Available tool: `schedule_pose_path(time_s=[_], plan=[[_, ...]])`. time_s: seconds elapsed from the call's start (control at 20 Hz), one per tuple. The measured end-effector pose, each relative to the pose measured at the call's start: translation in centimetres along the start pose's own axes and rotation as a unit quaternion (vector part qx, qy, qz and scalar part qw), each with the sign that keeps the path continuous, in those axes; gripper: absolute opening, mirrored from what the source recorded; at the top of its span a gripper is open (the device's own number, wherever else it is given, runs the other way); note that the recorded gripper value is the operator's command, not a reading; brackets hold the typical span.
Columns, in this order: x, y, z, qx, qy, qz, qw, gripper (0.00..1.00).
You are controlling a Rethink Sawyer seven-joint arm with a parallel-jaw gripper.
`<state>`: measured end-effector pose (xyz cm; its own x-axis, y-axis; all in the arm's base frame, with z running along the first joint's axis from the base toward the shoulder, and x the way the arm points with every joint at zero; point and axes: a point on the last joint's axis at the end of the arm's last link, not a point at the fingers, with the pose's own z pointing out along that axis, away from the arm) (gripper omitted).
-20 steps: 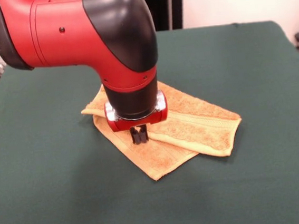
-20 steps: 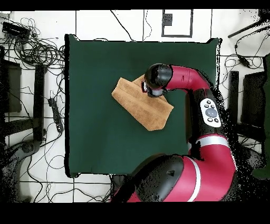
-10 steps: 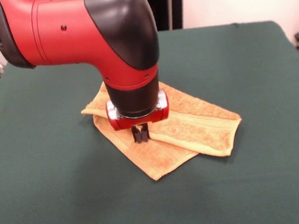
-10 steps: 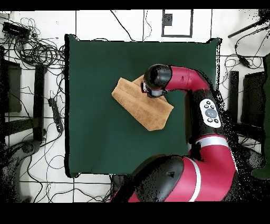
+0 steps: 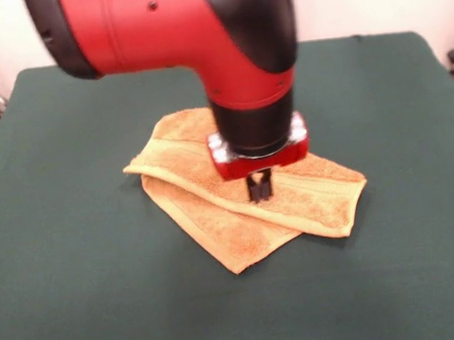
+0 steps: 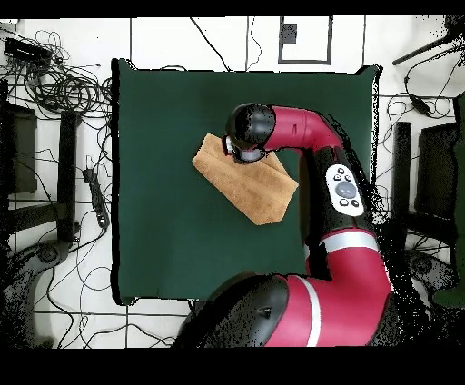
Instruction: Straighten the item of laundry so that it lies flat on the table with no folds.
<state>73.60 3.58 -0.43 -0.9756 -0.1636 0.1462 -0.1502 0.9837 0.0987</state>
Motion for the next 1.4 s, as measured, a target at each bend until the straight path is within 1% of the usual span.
schedule_pose_path(time_s=[0.05,0.15,0.3,0.8,0.95,1.1,1.4], plan=[[-0.1,0.4,-0.1,-0.001,-0.001,-0.001,1.0000,0.00],[-0.5,2.1,-0.7,-0.008,-0.003,-0.005,0.9999,0.00],[-0.8,3.4,-1.1,-0.015,-0.006,-0.007,0.9999,0.00],[-1.5,6.5,-1.5,-0.038,-0.007,-0.007,0.9992,0.00],[-1.6,7.4,-1.5,-0.040,-0.006,-0.010,0.9991,0.00],[-1.7,8.9,-1.5,-0.042,-0.005,-0.017,0.9990,0.00],[-1.8,10.9,-1.5,-0.048,-0.004,-0.023,0.9986,0.00]])
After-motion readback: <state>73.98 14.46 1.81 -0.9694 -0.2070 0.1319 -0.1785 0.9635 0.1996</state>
